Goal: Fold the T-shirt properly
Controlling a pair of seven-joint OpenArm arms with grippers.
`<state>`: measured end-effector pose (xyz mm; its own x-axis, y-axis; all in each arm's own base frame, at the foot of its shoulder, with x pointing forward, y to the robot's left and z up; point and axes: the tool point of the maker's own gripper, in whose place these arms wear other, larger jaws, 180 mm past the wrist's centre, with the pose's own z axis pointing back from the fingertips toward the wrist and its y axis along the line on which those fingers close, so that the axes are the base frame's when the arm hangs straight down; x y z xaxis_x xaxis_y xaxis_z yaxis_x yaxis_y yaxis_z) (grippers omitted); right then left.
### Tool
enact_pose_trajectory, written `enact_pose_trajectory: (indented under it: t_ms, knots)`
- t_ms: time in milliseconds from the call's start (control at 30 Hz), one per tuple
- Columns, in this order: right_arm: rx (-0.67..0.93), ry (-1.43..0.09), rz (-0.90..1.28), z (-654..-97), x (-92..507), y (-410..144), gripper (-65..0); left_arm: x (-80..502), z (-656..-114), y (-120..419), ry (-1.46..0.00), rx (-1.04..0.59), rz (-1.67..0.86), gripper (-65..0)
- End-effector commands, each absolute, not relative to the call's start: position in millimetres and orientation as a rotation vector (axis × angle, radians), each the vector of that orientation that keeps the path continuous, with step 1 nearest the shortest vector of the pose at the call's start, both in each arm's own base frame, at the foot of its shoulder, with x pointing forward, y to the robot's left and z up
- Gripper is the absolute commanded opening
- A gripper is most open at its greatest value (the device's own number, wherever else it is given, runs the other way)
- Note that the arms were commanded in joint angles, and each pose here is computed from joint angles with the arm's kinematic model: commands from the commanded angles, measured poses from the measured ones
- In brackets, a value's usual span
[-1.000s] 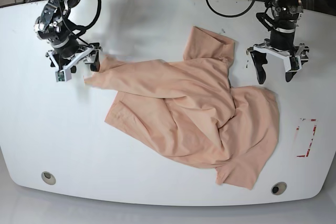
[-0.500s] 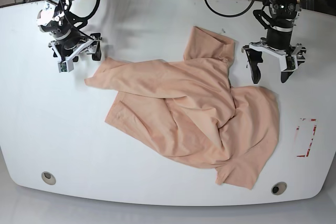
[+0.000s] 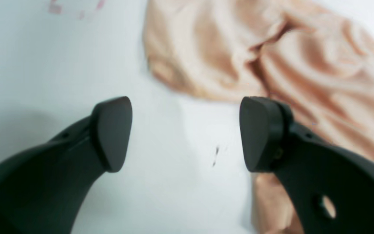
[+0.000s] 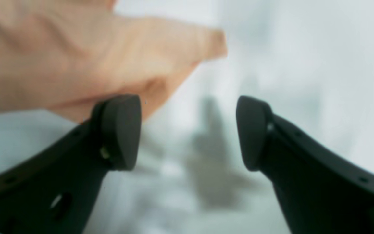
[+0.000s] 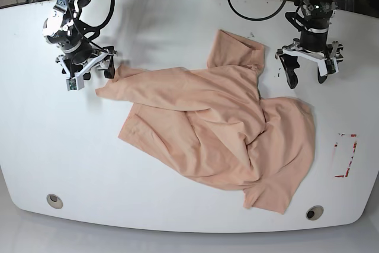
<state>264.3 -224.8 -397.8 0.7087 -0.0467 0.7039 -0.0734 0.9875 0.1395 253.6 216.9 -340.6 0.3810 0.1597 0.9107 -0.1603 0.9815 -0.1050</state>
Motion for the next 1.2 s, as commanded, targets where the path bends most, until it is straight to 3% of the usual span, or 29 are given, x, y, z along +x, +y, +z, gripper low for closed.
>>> enact_pose_trajectory:
  t_ms: [0,367,967,1167]
  knots:
    - [0.165,-0.824,0.031,-388.1,270.7,-224.4,-20.1,258.4,-331.1,223.5,-1.202,0.012,0.203,-16.6]
    - [0.180,-0.779,0.042,-401.0,258.2,-218.2,-19.8,260.4,-335.8,233.2,-1.184,0.037,0.201,-16.6]
    - [0.168,-0.842,0.056,-378.8,264.6,-206.3,-20.2,264.3,-320.0,230.6,-1.216,0.036,0.197,-16.8]
    - [0.178,-0.763,0.115,-401.1,249.1,-182.3,-19.3,264.3,-322.0,224.9,-1.211,0.018,0.207,-17.1]
